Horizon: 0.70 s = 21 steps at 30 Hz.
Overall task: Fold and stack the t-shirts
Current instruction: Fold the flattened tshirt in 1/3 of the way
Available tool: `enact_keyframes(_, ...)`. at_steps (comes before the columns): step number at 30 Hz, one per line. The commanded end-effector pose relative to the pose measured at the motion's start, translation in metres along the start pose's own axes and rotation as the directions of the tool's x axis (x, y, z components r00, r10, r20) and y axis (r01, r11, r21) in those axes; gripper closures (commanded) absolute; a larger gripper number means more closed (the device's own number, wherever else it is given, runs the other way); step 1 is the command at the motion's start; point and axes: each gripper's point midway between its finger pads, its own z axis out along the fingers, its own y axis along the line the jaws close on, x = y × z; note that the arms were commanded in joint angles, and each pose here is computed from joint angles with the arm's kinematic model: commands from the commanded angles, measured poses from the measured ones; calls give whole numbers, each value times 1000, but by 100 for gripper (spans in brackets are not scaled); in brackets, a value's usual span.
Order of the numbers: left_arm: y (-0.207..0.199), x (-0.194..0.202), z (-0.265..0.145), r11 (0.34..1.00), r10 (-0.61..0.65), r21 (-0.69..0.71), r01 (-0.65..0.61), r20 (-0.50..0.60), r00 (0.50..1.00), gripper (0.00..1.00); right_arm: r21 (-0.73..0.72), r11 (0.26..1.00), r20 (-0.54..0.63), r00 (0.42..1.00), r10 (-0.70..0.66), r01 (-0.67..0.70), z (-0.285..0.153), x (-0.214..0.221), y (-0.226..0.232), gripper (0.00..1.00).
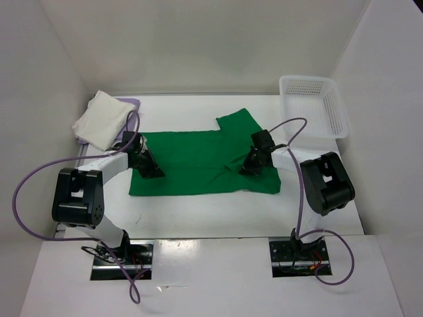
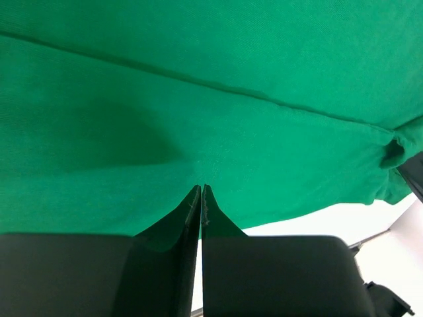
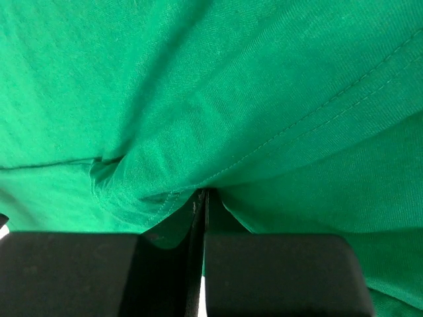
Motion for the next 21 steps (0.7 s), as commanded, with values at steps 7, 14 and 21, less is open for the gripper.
enact_keyframes(7,26,-3,-11,997,-18,-79,20,20,1000,94,-105,994,150,988,21,-5,14,-88,79,100)
enact_keyframes(14,12,-24,-37,998,15,-68,-7,111,994,91,-173,981,232,972,-41,82,-31,-104,117,100)
enact_keyframes(21,-12,-6,-26,997,68,-32,-66,74,995,90,-155,988,156,988,0,25,-54,-34,55,100)
